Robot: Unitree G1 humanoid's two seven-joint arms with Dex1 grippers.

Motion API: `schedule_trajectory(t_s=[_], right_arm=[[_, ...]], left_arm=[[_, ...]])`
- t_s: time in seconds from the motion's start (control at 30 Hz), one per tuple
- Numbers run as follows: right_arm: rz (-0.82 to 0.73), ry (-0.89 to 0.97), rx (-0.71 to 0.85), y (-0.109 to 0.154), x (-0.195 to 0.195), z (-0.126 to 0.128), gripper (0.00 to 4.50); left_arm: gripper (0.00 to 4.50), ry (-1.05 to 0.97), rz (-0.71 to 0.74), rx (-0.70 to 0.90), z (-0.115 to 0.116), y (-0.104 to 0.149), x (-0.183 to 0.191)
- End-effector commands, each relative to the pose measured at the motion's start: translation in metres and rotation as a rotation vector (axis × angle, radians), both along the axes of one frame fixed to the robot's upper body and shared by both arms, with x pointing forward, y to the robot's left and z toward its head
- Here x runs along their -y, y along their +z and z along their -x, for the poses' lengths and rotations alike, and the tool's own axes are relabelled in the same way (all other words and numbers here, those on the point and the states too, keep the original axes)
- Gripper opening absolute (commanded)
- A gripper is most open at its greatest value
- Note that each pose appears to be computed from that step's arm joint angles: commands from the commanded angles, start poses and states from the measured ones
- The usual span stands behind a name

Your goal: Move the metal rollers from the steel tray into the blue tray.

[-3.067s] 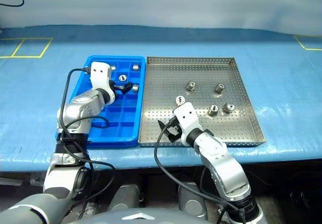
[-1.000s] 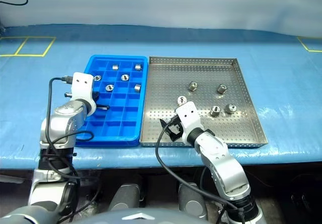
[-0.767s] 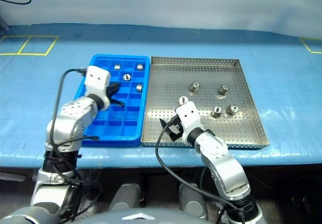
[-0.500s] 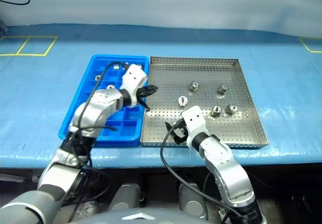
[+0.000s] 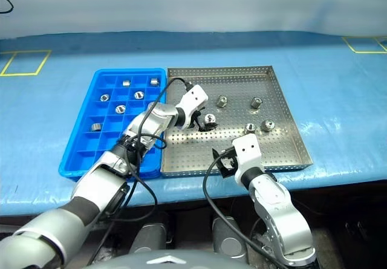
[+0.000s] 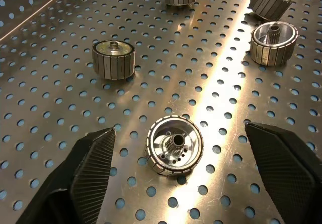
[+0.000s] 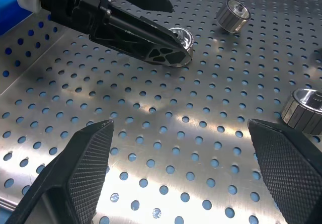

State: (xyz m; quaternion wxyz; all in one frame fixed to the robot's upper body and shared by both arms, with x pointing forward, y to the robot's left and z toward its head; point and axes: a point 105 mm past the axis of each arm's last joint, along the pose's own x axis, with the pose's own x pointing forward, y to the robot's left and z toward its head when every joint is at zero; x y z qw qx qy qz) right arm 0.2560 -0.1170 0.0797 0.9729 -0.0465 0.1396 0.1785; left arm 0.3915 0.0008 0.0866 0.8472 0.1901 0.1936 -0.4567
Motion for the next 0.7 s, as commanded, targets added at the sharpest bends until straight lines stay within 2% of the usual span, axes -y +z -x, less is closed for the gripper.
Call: schedule_trajectory(t_s=[0.03,0.33,0.6,0.7], right_arm=[[-0.010,-0.012,0.061,0.015,0.000,0.001,4.50],[-0.007,-0.008,0.070,0.016,0.000,-0.001,4.50],[-0.004,0.003,0.073,0.017,-0.001,-0.003,4.50],[-0.001,0.006,0.074,0.017,-0.002,-0.003,4.50]], left_arm=[[4.49,-0.014,-0.024,0.057,-0.006,0.008,0.005],[4.49,0.038,-0.052,0.045,-0.010,-0.009,0.004],[4.49,0.085,0.001,0.066,-0.016,-0.009,0.009],[3.96,0.100,0.006,0.066,-0.017,-0.010,0.008]])
